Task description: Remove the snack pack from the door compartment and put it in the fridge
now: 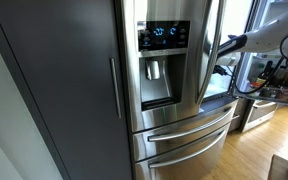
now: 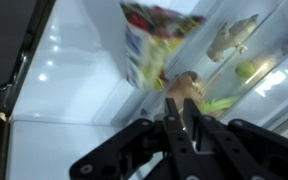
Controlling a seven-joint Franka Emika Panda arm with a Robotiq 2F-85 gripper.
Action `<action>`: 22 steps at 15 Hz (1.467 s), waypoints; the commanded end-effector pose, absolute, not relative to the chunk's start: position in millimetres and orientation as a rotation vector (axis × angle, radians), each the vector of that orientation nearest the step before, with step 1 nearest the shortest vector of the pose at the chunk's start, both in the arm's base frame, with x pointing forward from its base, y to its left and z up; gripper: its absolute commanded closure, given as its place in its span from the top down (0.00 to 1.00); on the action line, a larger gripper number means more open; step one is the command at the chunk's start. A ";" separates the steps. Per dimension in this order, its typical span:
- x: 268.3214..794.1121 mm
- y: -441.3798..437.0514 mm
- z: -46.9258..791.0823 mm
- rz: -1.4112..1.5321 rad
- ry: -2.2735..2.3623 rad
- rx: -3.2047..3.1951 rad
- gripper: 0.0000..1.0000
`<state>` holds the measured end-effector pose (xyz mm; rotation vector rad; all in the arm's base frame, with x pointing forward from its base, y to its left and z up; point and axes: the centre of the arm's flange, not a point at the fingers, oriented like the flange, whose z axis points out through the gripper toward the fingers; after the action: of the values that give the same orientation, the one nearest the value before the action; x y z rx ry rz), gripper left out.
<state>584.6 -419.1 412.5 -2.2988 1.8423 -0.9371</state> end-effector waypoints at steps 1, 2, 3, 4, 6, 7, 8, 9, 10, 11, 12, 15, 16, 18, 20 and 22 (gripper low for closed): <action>590.6 -424.5 423.2 -0.946 1.900 -2.192 0.47; 589.4 -422.8 428.7 -0.952 1.898 -2.185 0.56; 586.0 -418.3 435.4 -0.942 1.910 -2.188 0.62; 582.9 -414.9 441.3 -0.964 1.935 -2.185 0.69; 574.4 -407.4 451.1 -0.924 1.962 -2.194 0.84; 569.7 -404.4 456.4 -0.898 1.970 -2.210 0.93; 562.8 -398.9 461.0 -0.864 1.977 -2.238 0.99; 556.7 -394.2 465.2 -0.831 1.975 -2.268 1.00; 550.3 -389.4 469.1 -0.812 1.979 -2.294 1.00; 542.6 -382.3 471.9 -0.791 1.953 -2.323 1.00; 536.8 -376.5 473.5 -0.763 1.946 -2.350 1.00; 509.6 -355.1 476.7 -0.712 1.881 -2.503 1.00; 496.8 -350.4 475.9 -0.716 1.852 -2.581 1.00; 472.5 -347.9 477.2 -0.739 1.816 -2.711 1.00; 446.7 -352.0 482.9 -0.724 1.763 -2.806 1.00; 419.6 -354.8 492.9 -0.690 1.705 -2.840 1.00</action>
<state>476.6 -367.4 479.7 -2.7716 1.7823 -0.7402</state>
